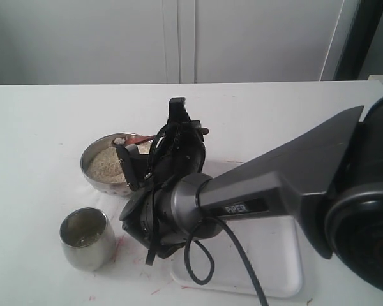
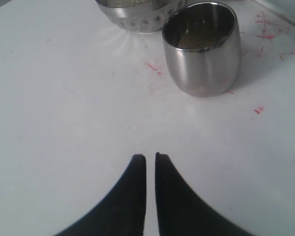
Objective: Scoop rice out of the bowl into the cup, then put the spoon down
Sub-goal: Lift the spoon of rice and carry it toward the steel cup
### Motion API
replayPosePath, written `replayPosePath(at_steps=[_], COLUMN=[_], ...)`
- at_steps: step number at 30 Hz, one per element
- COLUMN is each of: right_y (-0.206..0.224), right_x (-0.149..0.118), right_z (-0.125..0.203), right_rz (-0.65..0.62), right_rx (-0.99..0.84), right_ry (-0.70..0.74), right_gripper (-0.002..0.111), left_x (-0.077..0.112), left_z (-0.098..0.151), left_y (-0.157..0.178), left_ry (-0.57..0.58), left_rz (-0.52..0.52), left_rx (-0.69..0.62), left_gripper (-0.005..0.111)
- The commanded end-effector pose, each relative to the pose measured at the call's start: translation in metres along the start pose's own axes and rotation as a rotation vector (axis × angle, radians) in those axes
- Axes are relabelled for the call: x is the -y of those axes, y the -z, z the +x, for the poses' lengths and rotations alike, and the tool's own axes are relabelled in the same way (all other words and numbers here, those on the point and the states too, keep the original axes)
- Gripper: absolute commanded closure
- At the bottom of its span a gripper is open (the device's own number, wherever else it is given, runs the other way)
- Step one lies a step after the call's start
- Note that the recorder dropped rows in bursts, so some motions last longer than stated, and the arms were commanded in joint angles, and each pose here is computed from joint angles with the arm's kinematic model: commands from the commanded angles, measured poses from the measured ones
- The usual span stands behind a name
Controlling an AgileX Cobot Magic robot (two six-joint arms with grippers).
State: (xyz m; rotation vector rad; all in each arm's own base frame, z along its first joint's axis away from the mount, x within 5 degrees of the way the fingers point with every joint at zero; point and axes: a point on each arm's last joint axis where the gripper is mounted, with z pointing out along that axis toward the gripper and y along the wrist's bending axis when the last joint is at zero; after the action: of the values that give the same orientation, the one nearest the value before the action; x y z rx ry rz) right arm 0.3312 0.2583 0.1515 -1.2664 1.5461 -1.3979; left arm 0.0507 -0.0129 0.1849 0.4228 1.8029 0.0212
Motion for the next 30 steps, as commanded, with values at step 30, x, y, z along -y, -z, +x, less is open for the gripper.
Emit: replayPosePath(at_steps=[30], right_y=[0.07], right_x=[-0.001], right_z=[0.02], right_rz=[0.023], right_rx=[0.112], right_ry=[-0.118], right_gripper=[0.108], left_x=[0.002], left_z=[0.004], left_y=[-0.001], left_ry=[0.007], left_rz=[0.018], left_rx=[-0.024], left_gripper=[0.092])
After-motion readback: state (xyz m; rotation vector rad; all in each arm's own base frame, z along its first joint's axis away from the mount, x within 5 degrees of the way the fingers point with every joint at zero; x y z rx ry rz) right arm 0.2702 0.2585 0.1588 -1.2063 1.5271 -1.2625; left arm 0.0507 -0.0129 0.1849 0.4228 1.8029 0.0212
